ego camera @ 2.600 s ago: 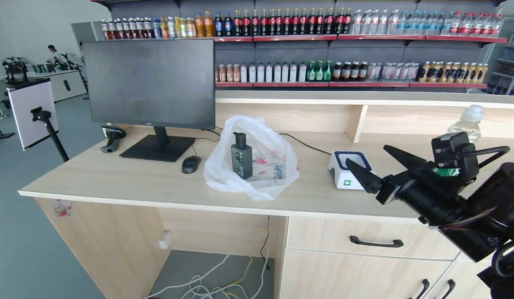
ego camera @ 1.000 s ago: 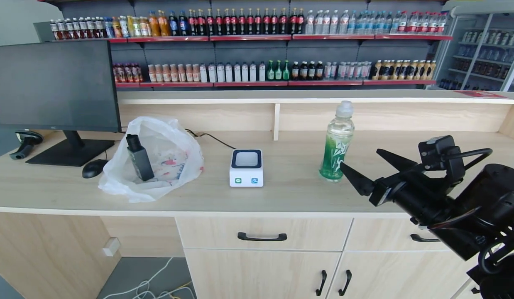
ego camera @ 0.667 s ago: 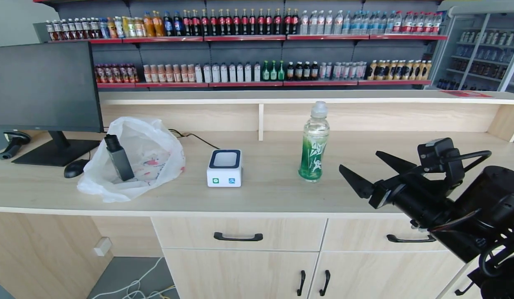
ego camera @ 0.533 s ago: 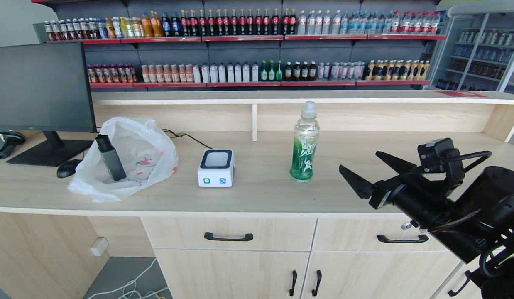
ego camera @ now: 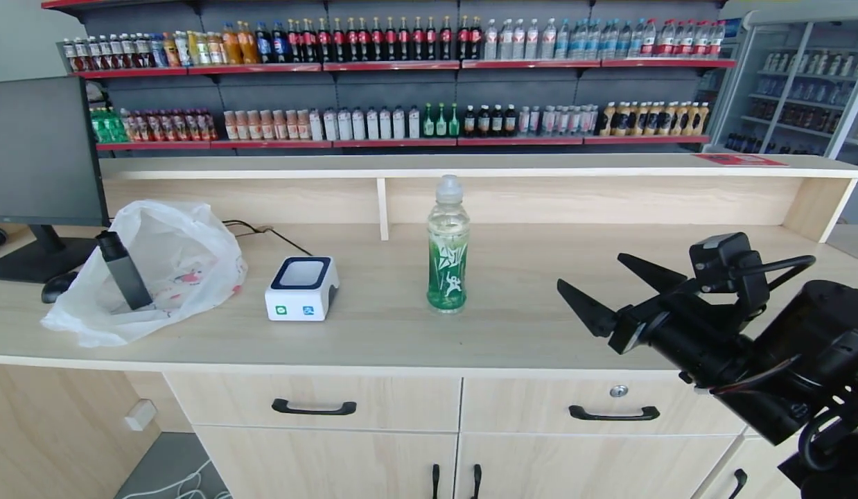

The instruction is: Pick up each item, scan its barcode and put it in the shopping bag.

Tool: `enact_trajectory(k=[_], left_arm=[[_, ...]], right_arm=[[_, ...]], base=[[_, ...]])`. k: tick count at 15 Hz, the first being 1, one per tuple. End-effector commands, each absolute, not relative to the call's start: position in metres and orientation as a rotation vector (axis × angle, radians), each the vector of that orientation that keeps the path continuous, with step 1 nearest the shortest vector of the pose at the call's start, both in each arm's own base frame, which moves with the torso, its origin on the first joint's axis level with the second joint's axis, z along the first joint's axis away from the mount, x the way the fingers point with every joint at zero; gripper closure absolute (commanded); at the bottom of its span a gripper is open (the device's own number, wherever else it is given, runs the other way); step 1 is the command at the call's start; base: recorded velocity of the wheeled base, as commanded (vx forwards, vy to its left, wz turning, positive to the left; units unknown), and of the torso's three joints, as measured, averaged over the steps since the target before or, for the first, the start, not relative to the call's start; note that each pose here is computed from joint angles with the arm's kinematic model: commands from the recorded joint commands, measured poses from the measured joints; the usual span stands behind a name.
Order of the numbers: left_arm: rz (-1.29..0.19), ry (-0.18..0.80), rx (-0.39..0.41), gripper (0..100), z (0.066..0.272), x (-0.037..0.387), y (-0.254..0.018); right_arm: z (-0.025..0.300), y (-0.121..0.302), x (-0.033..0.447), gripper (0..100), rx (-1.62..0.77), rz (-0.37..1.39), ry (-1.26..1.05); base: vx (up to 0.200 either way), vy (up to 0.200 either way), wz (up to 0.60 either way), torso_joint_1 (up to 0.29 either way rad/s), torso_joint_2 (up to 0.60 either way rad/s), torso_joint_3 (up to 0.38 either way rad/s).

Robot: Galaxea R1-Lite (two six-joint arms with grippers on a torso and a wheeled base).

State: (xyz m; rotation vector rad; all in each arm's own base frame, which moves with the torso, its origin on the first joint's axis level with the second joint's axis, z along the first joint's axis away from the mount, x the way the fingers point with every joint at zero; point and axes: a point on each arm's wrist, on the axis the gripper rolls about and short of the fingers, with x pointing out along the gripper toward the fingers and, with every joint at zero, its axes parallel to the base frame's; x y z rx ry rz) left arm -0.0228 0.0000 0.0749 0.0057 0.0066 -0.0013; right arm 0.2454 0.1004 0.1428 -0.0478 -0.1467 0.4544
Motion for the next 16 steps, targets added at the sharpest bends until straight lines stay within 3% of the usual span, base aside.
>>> enact_trajectory(k=[1,3,6,14,16], left_arm=[[-0.002,0.006,0.006,0,0.0749,-0.0228,0.0],[-0.002,0.006,0.006,0,0.0749,-0.0228,0.0],[-0.002,0.006,0.006,0,0.0749,-0.0228,0.0],[-0.002,0.006,0.009,0,0.0749,-0.0228,0.0],[0.0,0.006,0.008,0,0.0749,-0.0228,0.0]], right_arm=[[0.1413,0.1011,0.246,0,-0.048,0.457,-0.141],[0.1405,0.1013,0.2464,0,-0.049,0.457,-0.138],[0.1401,0.1014,0.2466,0,-0.049,0.457,-0.137],[0.1379,0.1019,0.248,0,-0.05,0.457,-0.129],[0.137,0.1023,0.2488,0,-0.051,0.457,-0.126]], base=[[0.0,0.0,0.0,0.0,0.0,0.0],[0.0,0.0,0.0,0.0,0.0,0.0],[0.2,0.0,0.0,-0.012,0.0,0.001],[0.0,0.0,0.0,0.0,0.0,0.0],[0.0,0.2,0.0,-0.01,0.0,0.002]])
